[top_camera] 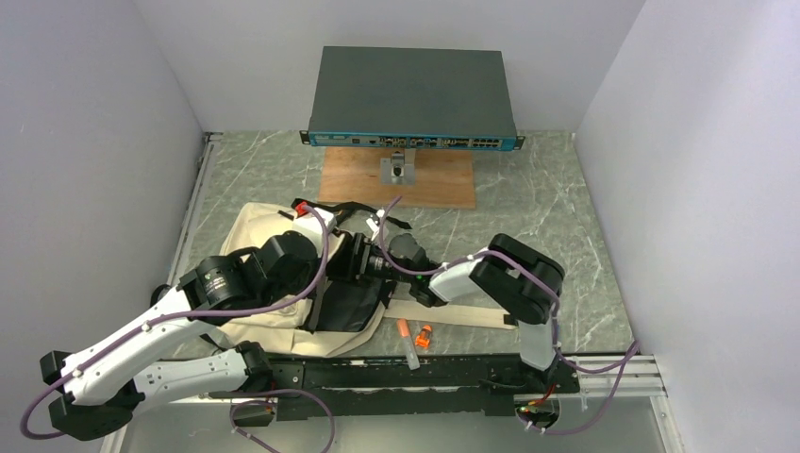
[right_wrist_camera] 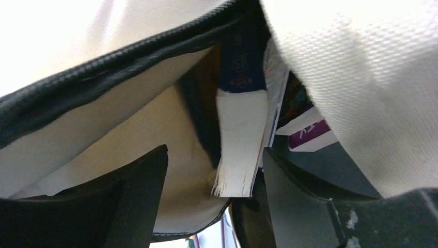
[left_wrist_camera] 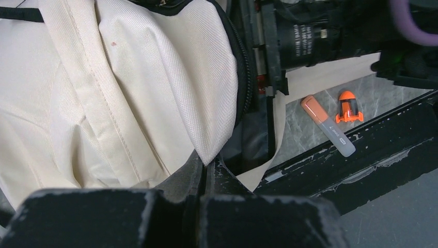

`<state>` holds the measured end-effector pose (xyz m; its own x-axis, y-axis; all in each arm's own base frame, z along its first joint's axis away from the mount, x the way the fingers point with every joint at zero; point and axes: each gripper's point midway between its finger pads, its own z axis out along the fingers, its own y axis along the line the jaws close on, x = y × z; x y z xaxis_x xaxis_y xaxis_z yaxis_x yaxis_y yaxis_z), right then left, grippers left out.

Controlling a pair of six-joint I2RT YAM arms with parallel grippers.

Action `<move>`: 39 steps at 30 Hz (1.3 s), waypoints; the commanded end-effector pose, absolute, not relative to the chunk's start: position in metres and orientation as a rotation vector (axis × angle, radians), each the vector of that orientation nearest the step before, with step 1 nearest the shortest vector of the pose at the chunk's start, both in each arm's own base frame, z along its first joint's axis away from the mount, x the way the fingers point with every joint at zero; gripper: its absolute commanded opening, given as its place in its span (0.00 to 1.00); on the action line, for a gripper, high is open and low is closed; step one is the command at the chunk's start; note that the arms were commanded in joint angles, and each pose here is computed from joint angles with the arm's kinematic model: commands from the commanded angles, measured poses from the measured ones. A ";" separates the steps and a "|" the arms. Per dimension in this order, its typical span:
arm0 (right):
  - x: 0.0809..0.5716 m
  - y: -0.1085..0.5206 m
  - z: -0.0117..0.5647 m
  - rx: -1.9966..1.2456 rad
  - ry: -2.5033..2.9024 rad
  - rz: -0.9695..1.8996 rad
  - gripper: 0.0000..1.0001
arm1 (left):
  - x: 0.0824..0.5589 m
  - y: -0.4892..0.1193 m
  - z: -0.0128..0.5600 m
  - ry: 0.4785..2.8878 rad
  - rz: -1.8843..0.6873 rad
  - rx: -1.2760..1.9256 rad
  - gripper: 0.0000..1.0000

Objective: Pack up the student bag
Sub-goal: Place the book in the student bag, then adjust the student bag at the center of the board.

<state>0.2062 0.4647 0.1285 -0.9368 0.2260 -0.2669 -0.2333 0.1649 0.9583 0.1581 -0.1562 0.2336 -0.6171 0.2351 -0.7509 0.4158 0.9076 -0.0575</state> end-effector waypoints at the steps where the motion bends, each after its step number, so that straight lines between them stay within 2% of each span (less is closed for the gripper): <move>1: 0.208 0.457 0.157 -0.089 1.996 1.809 0.67 | 0.154 -0.161 0.234 2.260 -0.337 0.452 0.00; 2: 0.207 0.461 0.155 -0.092 1.997 1.820 0.57 | 0.154 -0.161 0.235 2.260 -0.340 0.450 0.00; 3: 0.208 0.467 0.158 -0.090 1.988 1.848 0.43 | 0.154 -0.160 0.236 2.260 -0.336 0.446 0.00; 4: 0.209 0.474 0.159 -0.089 1.984 1.875 0.35 | 0.154 -0.159 0.237 2.261 -0.335 0.441 0.00; 6: 0.210 0.488 0.164 -0.105 1.975 1.924 0.30 | 0.153 -0.158 0.235 2.267 -0.336 0.434 0.00; 10: 0.208 0.483 0.158 -0.086 2.005 1.909 0.32 | 0.150 -0.152 0.226 2.293 -0.321 0.400 0.00; 14: 0.209 0.425 0.137 -0.017 2.091 1.782 0.36 | 0.145 -0.164 0.204 2.339 -0.378 0.395 0.00; 21: 0.218 0.321 0.118 -0.118 2.265 1.267 0.50 | 0.131 -0.182 0.154 2.480 -0.427 0.409 0.00; 23: 0.224 0.311 0.129 -0.195 2.253 1.191 0.56 | 0.126 -0.185 0.144 2.509 -0.453 0.402 0.00; 31: 0.264 0.326 0.164 -0.411 2.229 1.088 0.59 | 0.105 -0.190 0.109 2.634 -0.517 0.365 0.00; 32: 0.269 0.332 0.168 -0.425 2.217 1.094 0.60 | 0.104 -0.190 0.108 2.637 -0.522 0.361 0.02; 34: 0.278 0.343 0.168 -0.447 2.207 1.105 0.61 | 0.103 -0.194 0.110 2.622 -0.568 0.358 0.13; 38: 0.290 0.364 0.170 -0.542 2.181 1.024 0.65 | 0.101 -0.196 0.119 2.591 -0.628 0.353 0.49; 39: 0.292 0.368 0.171 -0.569 2.170 0.983 0.67 | 0.103 -0.194 0.125 2.582 -0.620 0.347 0.62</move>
<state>0.2851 0.3507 0.1588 -0.7651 -0.0132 -0.6438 -0.5164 0.6099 0.6012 0.1142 -0.1897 0.1109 -0.8488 0.1485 -0.5074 0.3342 0.8944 -0.2972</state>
